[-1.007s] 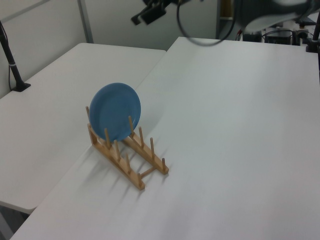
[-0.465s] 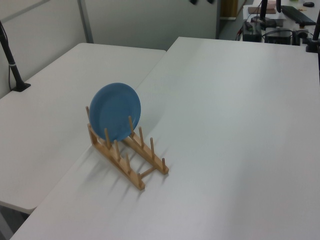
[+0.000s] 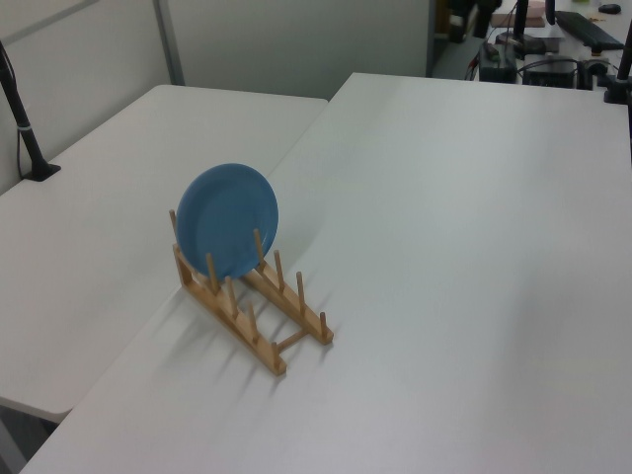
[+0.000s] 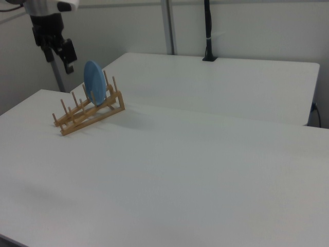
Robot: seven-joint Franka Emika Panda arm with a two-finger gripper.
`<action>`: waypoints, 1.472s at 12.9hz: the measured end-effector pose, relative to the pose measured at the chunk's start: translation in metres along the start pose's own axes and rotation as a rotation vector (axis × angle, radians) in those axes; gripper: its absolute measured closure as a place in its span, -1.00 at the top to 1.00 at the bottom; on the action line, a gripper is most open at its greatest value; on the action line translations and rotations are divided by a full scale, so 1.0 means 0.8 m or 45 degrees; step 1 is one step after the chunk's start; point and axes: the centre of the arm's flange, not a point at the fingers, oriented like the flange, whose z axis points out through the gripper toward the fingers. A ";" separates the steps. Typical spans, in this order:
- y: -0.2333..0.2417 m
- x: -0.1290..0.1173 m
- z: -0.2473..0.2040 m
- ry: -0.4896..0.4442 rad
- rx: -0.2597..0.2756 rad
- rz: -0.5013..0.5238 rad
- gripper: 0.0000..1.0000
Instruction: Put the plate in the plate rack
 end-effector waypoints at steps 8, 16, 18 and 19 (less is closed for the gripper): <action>0.103 0.031 0.028 -0.005 -0.016 -0.177 1.00; 0.099 0.042 0.045 0.008 -0.125 -0.244 1.00; 0.103 0.043 0.045 0.007 -0.148 -0.284 1.00; 0.111 0.044 0.044 0.007 -0.153 -0.293 1.00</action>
